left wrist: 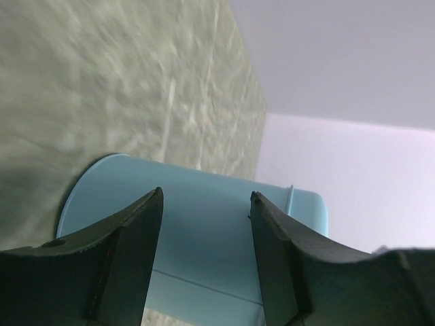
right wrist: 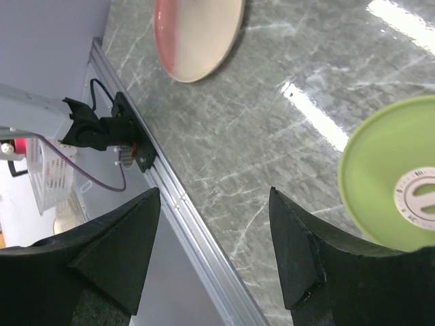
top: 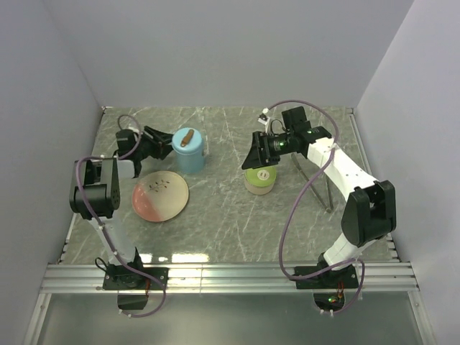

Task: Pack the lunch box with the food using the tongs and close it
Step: Move the lunch box

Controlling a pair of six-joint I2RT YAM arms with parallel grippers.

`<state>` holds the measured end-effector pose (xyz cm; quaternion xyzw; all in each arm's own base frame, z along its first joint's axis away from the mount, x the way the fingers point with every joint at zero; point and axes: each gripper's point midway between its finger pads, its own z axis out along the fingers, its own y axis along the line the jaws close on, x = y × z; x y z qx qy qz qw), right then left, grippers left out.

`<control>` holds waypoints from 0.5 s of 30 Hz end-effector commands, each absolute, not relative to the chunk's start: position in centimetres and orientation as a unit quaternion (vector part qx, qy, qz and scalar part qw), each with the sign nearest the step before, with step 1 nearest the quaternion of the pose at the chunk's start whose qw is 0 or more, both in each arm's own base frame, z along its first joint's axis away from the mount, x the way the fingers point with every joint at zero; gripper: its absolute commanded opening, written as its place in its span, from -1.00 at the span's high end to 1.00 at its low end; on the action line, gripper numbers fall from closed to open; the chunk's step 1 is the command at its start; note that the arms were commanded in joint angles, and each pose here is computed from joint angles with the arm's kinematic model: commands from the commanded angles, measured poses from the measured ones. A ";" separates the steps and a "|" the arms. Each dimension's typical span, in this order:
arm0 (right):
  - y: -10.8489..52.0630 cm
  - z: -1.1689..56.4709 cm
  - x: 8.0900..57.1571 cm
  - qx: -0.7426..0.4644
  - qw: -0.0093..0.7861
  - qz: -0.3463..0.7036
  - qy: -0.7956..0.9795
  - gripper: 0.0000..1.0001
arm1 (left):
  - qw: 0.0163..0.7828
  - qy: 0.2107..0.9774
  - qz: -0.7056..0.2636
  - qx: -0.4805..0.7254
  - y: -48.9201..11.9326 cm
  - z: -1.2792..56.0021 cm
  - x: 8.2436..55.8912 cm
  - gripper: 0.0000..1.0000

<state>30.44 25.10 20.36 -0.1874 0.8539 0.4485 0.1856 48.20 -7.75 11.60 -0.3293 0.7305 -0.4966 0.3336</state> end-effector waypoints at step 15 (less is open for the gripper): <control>21.6 21.2 30.3 -0.183 0.211 0.429 0.859 -0.42 | 0.231 0.772 -0.568 -0.168 -22.7 11.0 42.1 -0.07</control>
